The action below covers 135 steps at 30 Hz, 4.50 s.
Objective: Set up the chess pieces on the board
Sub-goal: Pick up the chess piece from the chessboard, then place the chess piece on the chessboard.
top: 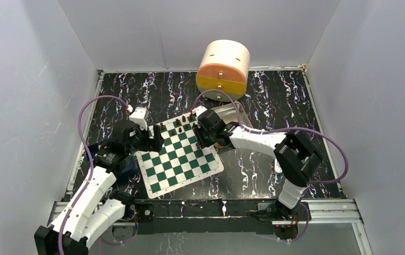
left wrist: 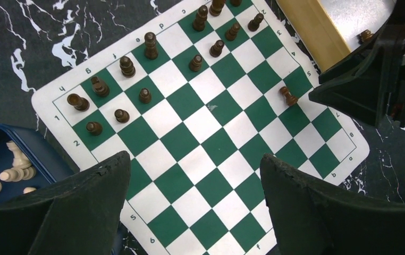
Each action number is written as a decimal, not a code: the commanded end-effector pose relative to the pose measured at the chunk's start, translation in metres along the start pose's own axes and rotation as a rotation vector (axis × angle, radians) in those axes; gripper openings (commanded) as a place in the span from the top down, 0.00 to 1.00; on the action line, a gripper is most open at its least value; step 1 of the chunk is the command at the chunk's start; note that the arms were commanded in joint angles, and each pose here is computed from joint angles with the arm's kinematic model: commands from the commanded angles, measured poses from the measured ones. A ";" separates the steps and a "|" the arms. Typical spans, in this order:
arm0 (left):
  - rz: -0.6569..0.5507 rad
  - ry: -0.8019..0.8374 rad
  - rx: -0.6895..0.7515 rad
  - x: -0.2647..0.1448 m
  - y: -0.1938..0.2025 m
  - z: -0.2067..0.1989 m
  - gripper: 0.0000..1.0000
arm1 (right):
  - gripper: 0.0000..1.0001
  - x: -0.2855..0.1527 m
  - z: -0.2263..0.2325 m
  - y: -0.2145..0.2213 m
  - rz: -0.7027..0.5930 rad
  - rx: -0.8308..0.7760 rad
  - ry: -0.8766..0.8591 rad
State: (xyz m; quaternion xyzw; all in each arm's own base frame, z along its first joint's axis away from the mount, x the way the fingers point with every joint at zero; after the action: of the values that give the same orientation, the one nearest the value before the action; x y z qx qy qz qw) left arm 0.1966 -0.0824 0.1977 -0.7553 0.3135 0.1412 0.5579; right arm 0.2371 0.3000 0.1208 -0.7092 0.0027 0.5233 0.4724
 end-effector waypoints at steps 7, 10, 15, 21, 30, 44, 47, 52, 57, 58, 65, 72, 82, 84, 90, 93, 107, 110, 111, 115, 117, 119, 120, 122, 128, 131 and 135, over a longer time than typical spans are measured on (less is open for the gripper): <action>-0.147 -0.026 0.073 -0.016 -0.017 0.005 0.11 | 0.56 0.015 0.003 -0.015 -0.022 0.016 0.008; -0.157 -0.027 0.077 -0.018 -0.017 0.005 0.11 | 0.55 0.018 0.005 -0.014 -0.013 0.045 0.003; -0.156 -0.030 0.080 -0.018 -0.017 0.005 0.11 | 0.51 0.021 0.009 -0.012 -0.008 0.089 -0.012; -0.156 -0.028 0.080 -0.019 -0.017 0.005 0.11 | 0.50 0.029 0.005 -0.001 0.021 0.096 0.031; -0.152 -0.029 0.081 -0.018 -0.016 0.006 0.11 | 0.53 0.035 0.005 -0.001 0.022 0.064 0.028; -0.118 -0.040 -0.039 -0.008 -0.008 0.004 0.07 | 0.74 0.032 0.005 0.001 0.021 0.005 0.057; -0.057 0.008 -0.071 -0.006 -0.008 -0.005 0.08 | 0.77 0.025 0.007 -0.005 -0.014 -0.029 0.025; 0.054 0.115 -0.167 -0.005 -0.012 -0.026 0.23 | 0.80 0.006 0.013 -0.019 -0.140 -0.074 -0.059; 0.154 0.225 -0.291 -0.010 -0.018 -0.049 0.40 | 0.82 -0.026 0.029 -0.033 -0.330 -0.115 -0.220; 0.174 0.247 -0.314 -0.010 -0.018 -0.053 0.42 | 0.82 -0.032 0.032 -0.036 -0.376 -0.123 -0.257; 0.320 0.391 -0.437 -0.011 -0.019 -0.076 0.48 | 0.83 -0.070 0.050 -0.050 -0.625 -0.096 -0.437; 0.340 0.437 -0.483 -0.011 -0.022 -0.083 0.49 | 0.83 -0.083 0.056 -0.058 -0.702 -0.065 -0.490; 0.376 0.435 -0.507 -0.001 -0.018 -0.083 0.62 | 0.82 -0.087 0.057 -0.065 -0.723 -0.044 -0.505; 0.384 0.447 -0.516 0.000 -0.018 -0.084 0.64 | 0.82 -0.087 0.058 -0.066 -0.728 -0.040 -0.508; 0.384 0.446 -0.541 0.003 -0.016 -0.084 0.64 | 0.82 -0.088 0.058 -0.066 -0.735 -0.045 -0.517; 0.383 0.452 -0.548 0.003 -0.016 -0.085 0.69 | 0.82 -0.088 0.058 -0.065 -0.735 -0.046 -0.521; 0.374 0.399 -0.516 0.008 -0.019 -0.080 0.95 | 0.53 -0.083 0.055 -0.055 -0.699 -0.014 -0.484; 0.341 0.330 -0.467 0.013 -0.026 -0.075 0.96 | 0.32 -0.083 0.052 -0.050 -0.674 0.005 -0.458; 0.337 0.293 -0.448 0.016 -0.027 -0.072 0.96 | 0.27 -0.083 0.051 -0.049 -0.663 0.010 -0.446; 0.249 0.141 -0.342 0.033 -0.041 -0.056 0.96 | 0.01 -0.087 0.045 -0.043 -0.616 0.035 -0.392; 0.224 0.072 -0.305 0.044 -0.045 -0.048 0.96 | 0.01 -0.092 0.042 -0.041 -0.607 0.044 -0.367; 0.209 0.007 -0.272 0.055 -0.047 -0.039 0.96 | 0.01 -0.096 0.038 -0.038 -0.604 0.055 -0.336; 0.195 -0.024 -0.255 0.060 -0.048 -0.035 0.96 | 0.01 -0.099 0.037 -0.037 -0.604 0.059 -0.322; 0.167 -0.090 -0.232 0.070 -0.048 -0.026 0.95 | 0.01 -0.104 0.033 -0.034 -0.605 0.063 -0.290; 0.122 -0.208 -0.215 0.099 -0.039 -0.007 0.97 | 0.01 -0.118 0.023 -0.028 -0.635 0.072 -0.214; 0.122 -0.248 -0.200 0.113 -0.031 -0.001 0.98 | 0.01 -0.120 0.020 -0.027 -0.637 0.079 -0.191; 0.139 -0.283 -0.183 0.125 -0.019 0.003 0.98 | 0.01 -0.118 0.019 -0.027 -0.626 0.079 -0.182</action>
State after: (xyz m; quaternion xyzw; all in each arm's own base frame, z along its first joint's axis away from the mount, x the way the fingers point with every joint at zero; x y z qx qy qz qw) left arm 0.2980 -0.1178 0.1488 -0.7583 0.2989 0.3121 0.4881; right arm 0.1784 0.2728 0.2191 -0.5980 -0.2358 0.4365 0.6295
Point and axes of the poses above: each gripper's point midway between its finger pads, its own x axis out along the fingers, its own z axis along the line the jaws close on, y = z × x, the point moved 7 cm from there along -x, back along the fingers, and after that the axes turned 12 degrees about -x, right-handed, at the moved point
